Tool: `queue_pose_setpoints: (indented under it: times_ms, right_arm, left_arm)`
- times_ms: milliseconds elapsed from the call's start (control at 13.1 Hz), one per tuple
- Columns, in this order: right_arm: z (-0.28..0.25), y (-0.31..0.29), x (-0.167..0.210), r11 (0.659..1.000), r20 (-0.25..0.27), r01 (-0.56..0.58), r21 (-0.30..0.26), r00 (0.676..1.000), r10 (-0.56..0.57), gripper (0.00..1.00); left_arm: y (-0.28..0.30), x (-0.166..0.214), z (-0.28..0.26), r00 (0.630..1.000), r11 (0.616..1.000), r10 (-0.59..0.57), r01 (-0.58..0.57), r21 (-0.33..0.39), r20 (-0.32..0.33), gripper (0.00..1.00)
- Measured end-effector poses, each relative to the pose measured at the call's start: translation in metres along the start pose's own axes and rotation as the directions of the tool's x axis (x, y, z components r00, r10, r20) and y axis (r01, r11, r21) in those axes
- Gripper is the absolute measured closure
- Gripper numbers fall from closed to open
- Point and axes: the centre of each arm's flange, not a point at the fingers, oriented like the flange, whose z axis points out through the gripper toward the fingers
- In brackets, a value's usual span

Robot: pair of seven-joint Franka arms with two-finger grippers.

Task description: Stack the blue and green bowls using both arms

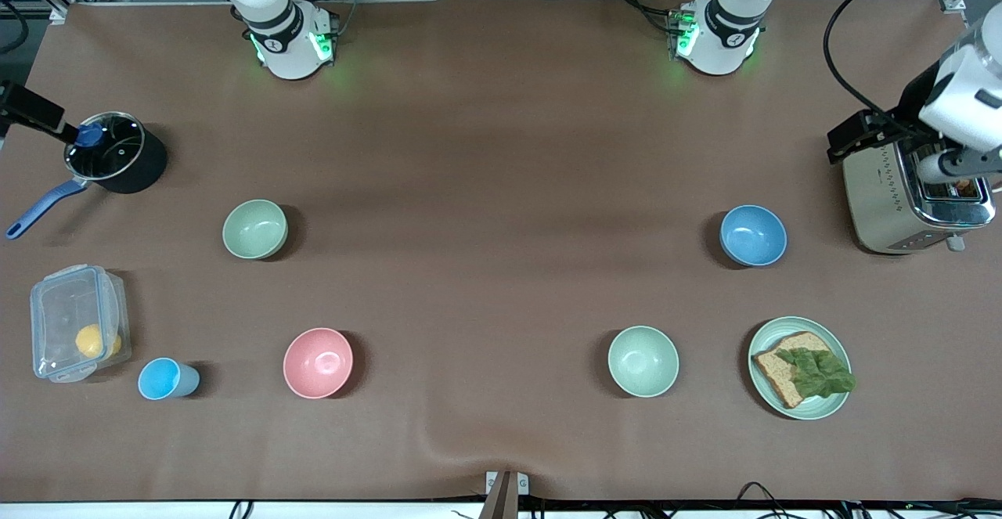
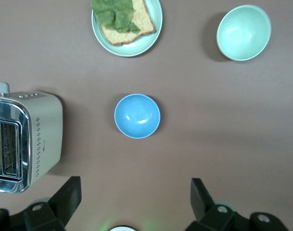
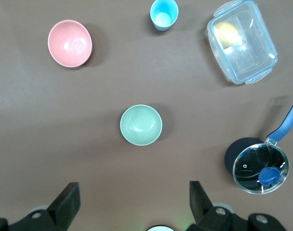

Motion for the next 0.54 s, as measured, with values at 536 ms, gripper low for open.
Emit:
queue_pose_setpoints:
  times_ms: [536]
  right_arm:
    - [0.177, -0.027, 0.090, 0.999, 0.192, 0.039, -0.006, 0.981, -0.037, 0.00]
  left_arm:
    - [-0.061, 0.057, 0.204, 0.994, 0.996, -0.083, 0.085, -0.016, 0.071, 0.00]
